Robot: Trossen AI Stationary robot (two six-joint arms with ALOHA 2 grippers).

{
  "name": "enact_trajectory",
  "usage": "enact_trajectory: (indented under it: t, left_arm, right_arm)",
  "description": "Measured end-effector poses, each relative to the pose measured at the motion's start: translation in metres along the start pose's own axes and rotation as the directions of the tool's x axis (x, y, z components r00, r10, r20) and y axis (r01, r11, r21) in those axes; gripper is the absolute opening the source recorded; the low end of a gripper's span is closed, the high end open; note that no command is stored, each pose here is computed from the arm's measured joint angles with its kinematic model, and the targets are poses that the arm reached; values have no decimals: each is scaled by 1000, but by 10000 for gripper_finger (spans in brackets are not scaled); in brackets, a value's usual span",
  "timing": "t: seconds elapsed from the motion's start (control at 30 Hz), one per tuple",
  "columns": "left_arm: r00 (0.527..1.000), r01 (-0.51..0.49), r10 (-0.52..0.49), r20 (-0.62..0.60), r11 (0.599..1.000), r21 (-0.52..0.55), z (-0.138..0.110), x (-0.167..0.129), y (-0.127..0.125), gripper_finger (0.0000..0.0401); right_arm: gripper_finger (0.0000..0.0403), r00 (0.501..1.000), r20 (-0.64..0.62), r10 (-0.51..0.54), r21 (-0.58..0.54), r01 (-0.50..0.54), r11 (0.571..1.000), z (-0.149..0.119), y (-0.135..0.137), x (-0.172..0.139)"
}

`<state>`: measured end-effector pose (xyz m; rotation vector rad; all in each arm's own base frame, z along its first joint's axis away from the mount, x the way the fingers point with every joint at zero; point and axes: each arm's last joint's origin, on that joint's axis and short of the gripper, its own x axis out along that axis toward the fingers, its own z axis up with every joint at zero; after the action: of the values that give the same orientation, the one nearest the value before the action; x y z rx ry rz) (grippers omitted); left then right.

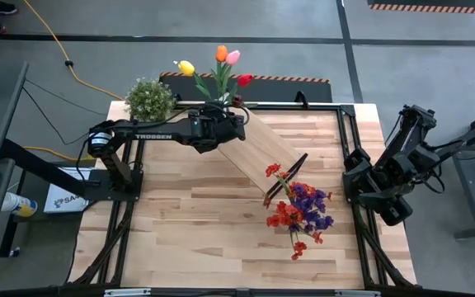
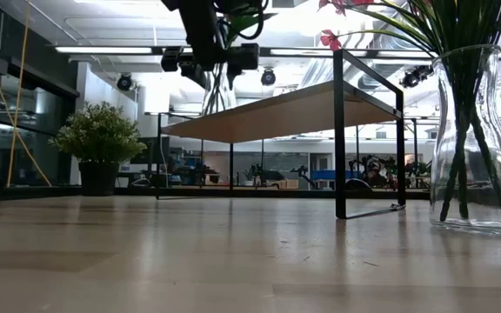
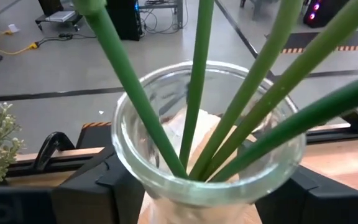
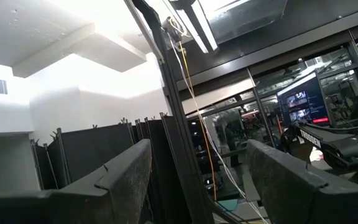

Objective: Pick and place flowers into a vace then onto a shelf
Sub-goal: Put the left transparent flower vase on the shelf

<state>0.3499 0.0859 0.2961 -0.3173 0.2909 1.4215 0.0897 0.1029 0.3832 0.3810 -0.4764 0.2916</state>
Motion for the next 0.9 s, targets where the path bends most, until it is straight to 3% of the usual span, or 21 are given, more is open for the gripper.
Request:
enact_trajectory:
  t: [0.57,0.9]
  left_arm:
    - [1000,-1,1,-4,1000,21,-2,-3,0,291]
    - [1000,-1,1,13,1000,26,-3,-7,-1,367]
  right_arm:
    - [254,1000,0,-2,0,2,1000,0,0,0]
    - [254,1000,-3,-1,0,1,1000,0,0,0]
